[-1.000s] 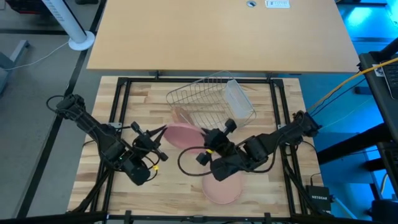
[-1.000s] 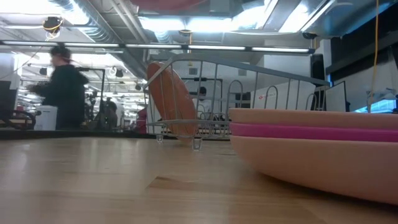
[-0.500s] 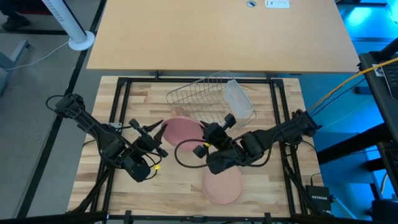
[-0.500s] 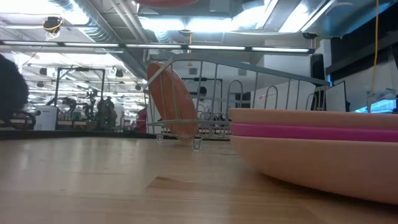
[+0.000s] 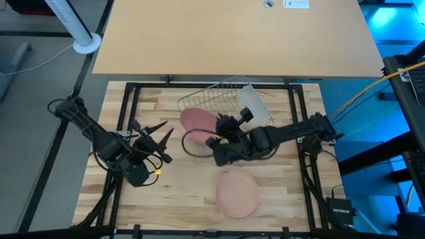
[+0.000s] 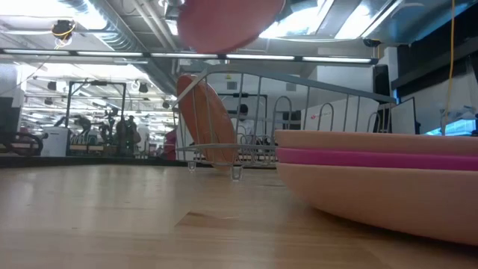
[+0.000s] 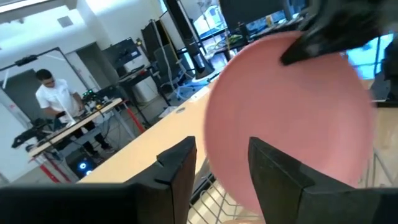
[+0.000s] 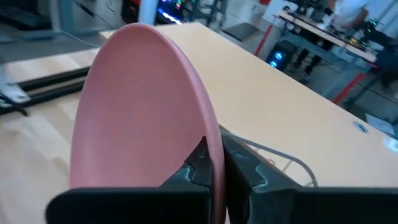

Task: Sort dishes
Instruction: Put the light pink plate into the dish rack

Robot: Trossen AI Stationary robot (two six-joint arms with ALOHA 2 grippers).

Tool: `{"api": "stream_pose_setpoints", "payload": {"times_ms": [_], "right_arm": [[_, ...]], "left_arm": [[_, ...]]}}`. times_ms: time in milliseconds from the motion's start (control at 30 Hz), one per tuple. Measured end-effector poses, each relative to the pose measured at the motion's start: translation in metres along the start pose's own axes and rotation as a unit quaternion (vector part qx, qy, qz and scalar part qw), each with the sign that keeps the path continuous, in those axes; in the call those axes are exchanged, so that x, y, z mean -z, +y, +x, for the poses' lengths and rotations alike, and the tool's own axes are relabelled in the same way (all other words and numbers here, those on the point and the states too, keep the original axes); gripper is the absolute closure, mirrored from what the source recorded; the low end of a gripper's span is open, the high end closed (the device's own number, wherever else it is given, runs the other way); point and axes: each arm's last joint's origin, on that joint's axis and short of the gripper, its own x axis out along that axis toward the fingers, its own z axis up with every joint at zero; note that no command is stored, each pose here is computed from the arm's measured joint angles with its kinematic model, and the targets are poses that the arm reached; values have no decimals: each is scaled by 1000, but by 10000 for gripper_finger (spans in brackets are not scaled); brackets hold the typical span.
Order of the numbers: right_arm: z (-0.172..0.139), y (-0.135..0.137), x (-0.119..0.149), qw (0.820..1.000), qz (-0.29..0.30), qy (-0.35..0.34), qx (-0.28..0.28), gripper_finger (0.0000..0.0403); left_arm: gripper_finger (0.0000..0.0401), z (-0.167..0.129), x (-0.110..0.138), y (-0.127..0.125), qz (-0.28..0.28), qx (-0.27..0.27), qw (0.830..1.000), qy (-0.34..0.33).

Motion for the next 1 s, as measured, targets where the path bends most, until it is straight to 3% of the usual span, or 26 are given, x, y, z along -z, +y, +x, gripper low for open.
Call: {"api": "stream_pose_setpoints", "payload": {"times_ms": [367, 767, 1000], "right_arm": [[48, -26, 2, 996, -8, 52, 75, 387], [78, -18, 31, 992, -24, 74, 100, 385], [84, -11, 43, 992, -19, 76, 94, 386]], "left_arm": [[262, 6, 5, 2, 21, 4, 1000, 13], [262, 98, 36, 22, -11, -46, 984, 173], [262, 146, 48, 31, -16, 1, 979, 204]]}}
